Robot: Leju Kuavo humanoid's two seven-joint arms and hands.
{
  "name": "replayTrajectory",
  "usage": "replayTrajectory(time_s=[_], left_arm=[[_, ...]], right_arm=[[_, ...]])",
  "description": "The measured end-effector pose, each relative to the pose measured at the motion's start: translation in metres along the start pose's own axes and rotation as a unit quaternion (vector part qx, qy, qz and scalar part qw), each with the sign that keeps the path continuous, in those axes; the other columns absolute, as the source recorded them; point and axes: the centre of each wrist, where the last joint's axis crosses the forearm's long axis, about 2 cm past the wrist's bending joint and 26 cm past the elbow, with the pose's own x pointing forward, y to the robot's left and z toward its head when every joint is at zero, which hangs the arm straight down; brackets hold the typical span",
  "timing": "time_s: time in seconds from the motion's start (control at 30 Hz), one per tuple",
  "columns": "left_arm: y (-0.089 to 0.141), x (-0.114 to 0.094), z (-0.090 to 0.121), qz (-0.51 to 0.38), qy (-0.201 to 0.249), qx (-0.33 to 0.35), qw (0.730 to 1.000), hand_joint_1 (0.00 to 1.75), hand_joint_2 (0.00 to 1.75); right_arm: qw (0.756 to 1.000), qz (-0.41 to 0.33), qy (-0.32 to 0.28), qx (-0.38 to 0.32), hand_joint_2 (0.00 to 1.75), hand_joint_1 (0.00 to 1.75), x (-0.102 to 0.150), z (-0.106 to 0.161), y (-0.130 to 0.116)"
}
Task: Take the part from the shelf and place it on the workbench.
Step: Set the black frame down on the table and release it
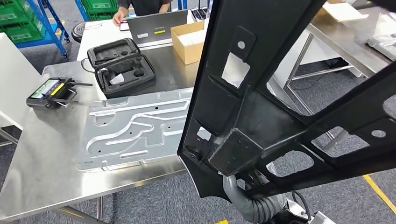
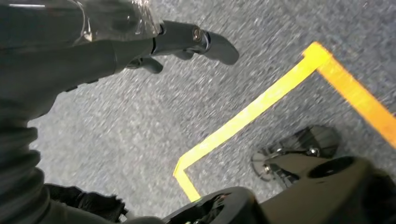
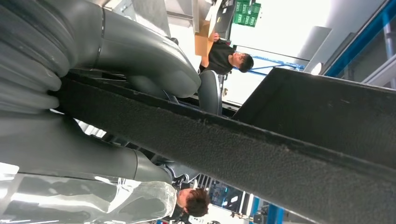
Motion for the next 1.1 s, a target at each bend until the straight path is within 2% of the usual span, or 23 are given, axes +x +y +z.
replayTrajectory(time_s=[0.3,0.4,0.5,0.57,0.67,0.8,0.9,1.03,1.1], left_arm=[[0.0,0.001,0.0,-0.001,-0.007,-0.013,1.0,0.0,1.75],[0.0,0.0,0.0,-0.004,-0.019,-0.025,1.0,0.0,1.75],[0.0,0.001,0.0,-0.011,-0.032,-0.035,0.999,0.0,1.75],[0.0,0.002,-0.001,-0.019,-0.038,-0.04,0.998,0.0,1.75],[0.002,0.005,-0.002,-0.036,-0.04,-0.047,0.997,0.0,1.75],[0.004,0.012,-0.003,-0.052,-0.042,-0.053,0.996,0.0,1.75],[0.005,0.013,-0.003,-0.06,-0.043,-0.055,0.996,0.0,1.75],[0.005,0.014,-0.004,-0.066,-0.043,-0.056,0.995,0.0,1.75],[0.005,0.015,-0.004,-0.072,-0.044,-0.058,0.995,0.0,1.75]], right_arm=[[1.0,0.021,0.015,0.006,1.75,1.75,0.001,-0.003,-0.003],[0.996,0.071,0.036,0.029,1.75,1.75,0.006,-0.013,-0.012],[0.984,0.161,0.047,0.054,1.75,1.75,0.019,-0.039,-0.031],[0.969,0.236,0.049,0.059,1.75,1.75,0.031,-0.059,-0.046],[0.929,0.362,0.047,0.053,1.75,1.75,0.044,-0.089,-0.067],[0.87,0.49,0.054,0.03,1.75,1.75,0.038,-0.117,-0.089],[0.841,0.536,0.073,0.021,1.75,1.75,0.026,-0.127,-0.101],[0.821,0.563,0.093,0.019,1.75,1.75,0.016,-0.135,-0.111],[0.803,0.586,0.107,0.018,1.75,1.75,0.011,-0.138,-0.116]])
